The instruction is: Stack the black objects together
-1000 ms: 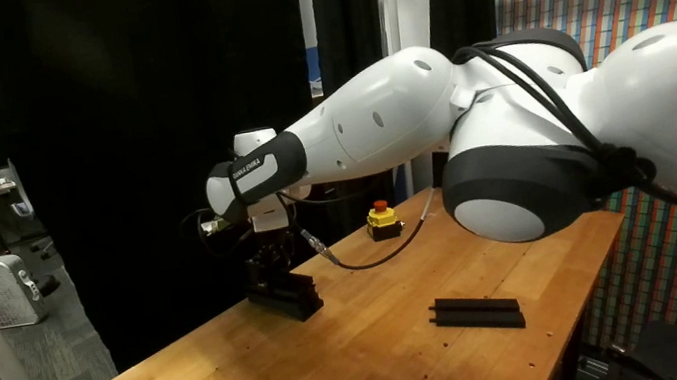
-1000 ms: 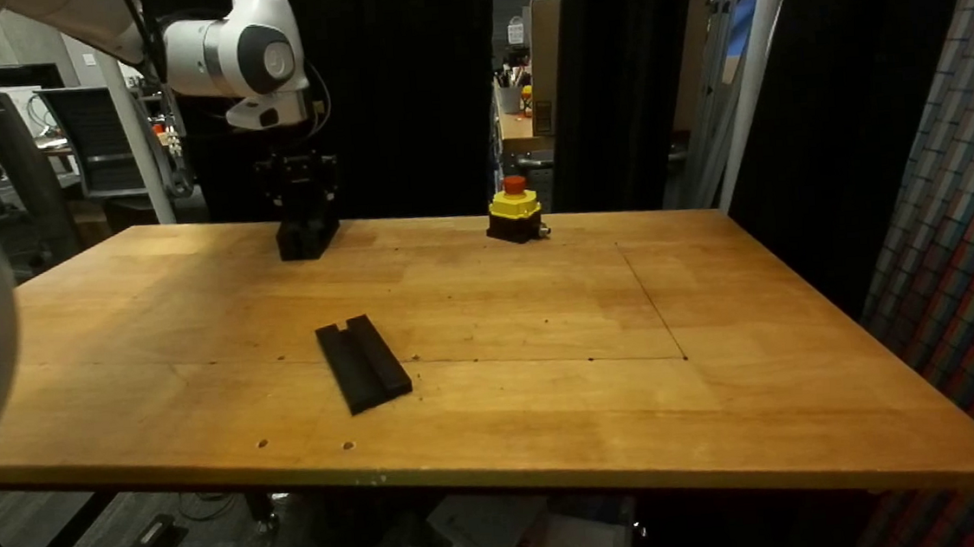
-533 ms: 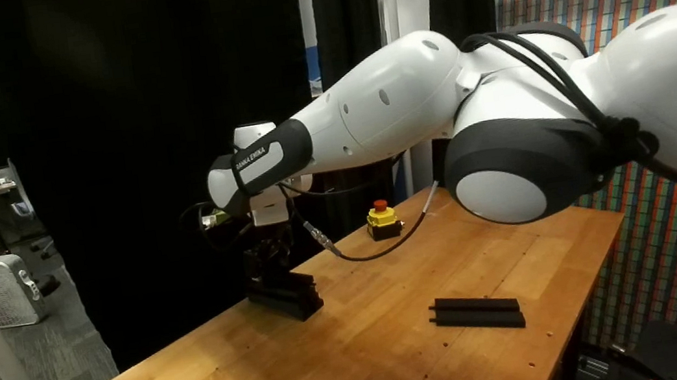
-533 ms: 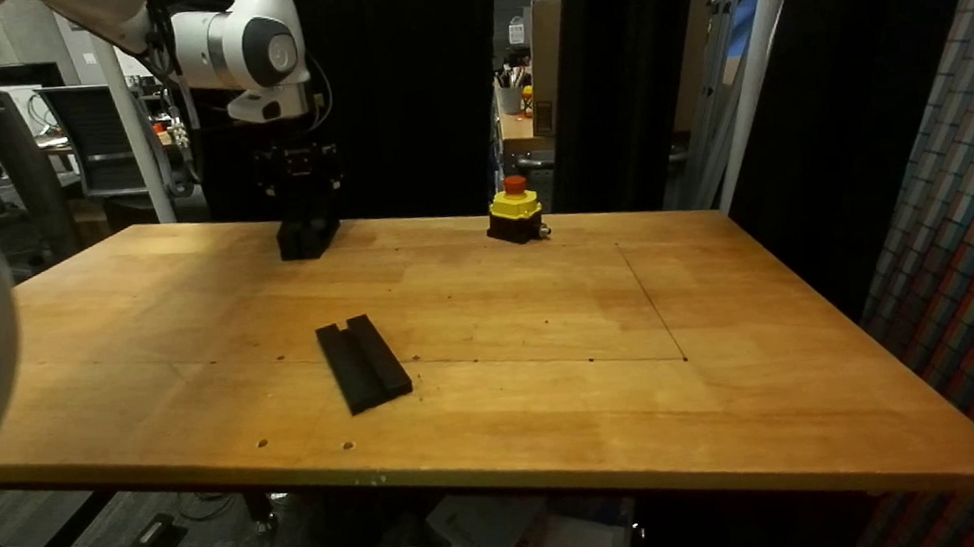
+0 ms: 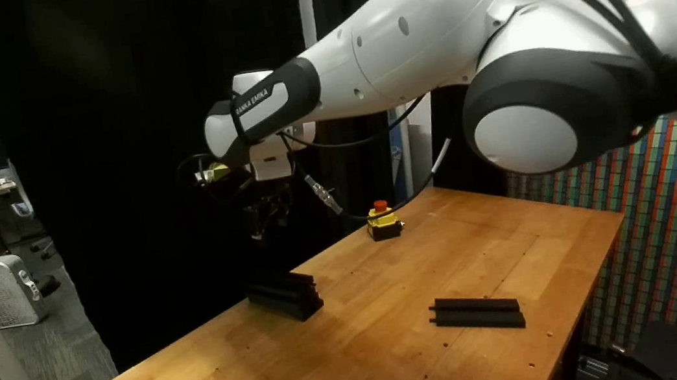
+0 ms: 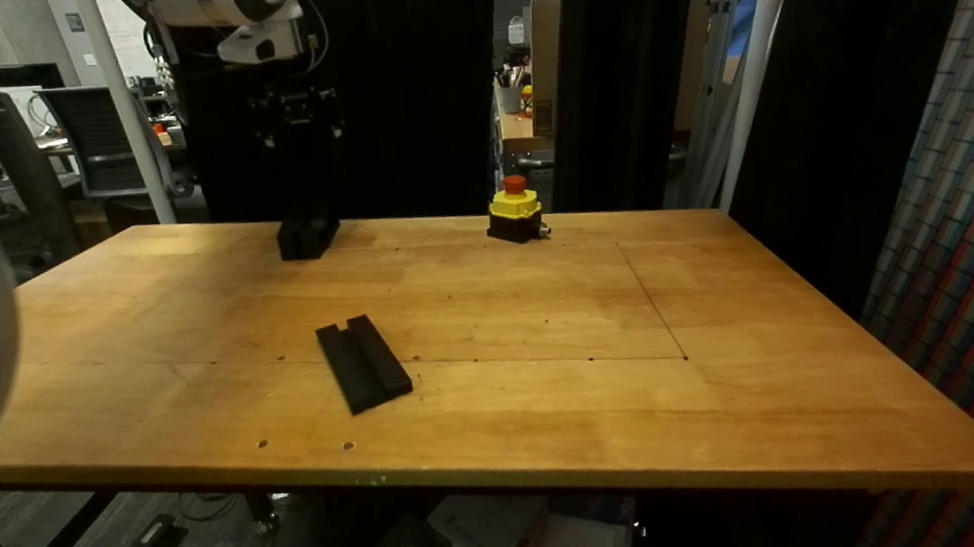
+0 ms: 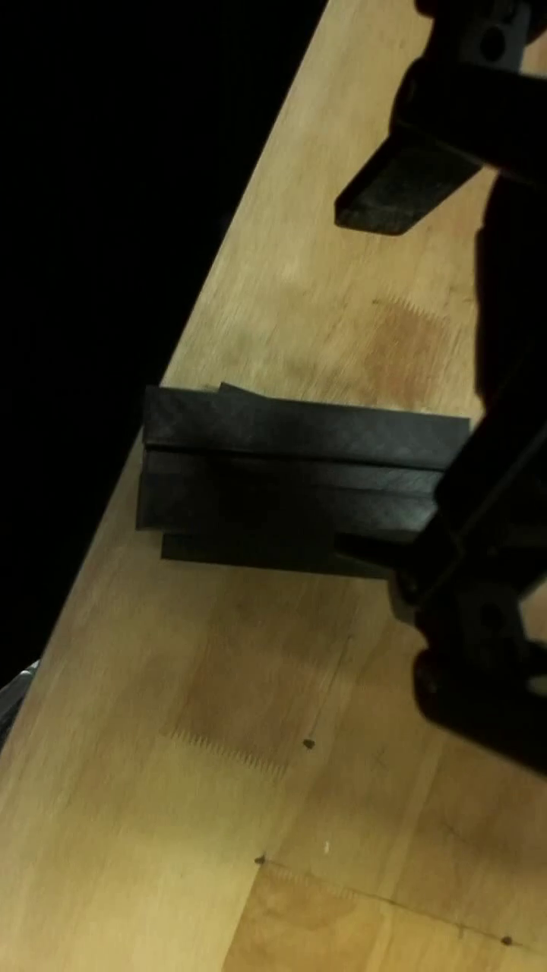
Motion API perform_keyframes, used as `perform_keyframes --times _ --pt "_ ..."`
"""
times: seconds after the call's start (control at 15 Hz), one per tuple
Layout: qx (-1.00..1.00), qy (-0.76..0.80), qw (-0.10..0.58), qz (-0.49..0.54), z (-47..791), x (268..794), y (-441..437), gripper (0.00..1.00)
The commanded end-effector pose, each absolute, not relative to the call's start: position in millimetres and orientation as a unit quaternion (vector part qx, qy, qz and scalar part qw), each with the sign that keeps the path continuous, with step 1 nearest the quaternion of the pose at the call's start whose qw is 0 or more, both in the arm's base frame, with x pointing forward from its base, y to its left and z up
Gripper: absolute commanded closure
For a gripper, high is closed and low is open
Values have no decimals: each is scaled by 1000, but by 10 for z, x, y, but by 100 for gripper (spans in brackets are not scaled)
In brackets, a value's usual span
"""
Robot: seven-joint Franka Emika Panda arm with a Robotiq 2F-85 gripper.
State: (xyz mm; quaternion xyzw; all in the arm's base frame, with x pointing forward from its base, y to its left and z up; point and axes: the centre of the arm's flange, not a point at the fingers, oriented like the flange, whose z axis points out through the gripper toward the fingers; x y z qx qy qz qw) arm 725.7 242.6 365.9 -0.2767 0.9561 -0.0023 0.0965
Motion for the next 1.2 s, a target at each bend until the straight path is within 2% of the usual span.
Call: perform_keyframes --times 0.0,0.47,0.73,1.13 --pt "-342 935 89 -26 4063 6570 2078 0" --pt "-505 861 43 -46 4176 5799 1782 0" --pt "-590 803 39 -69 4199 5328 1718 0" --pt "-603 794 4 -83 3991 4536 1703 0"
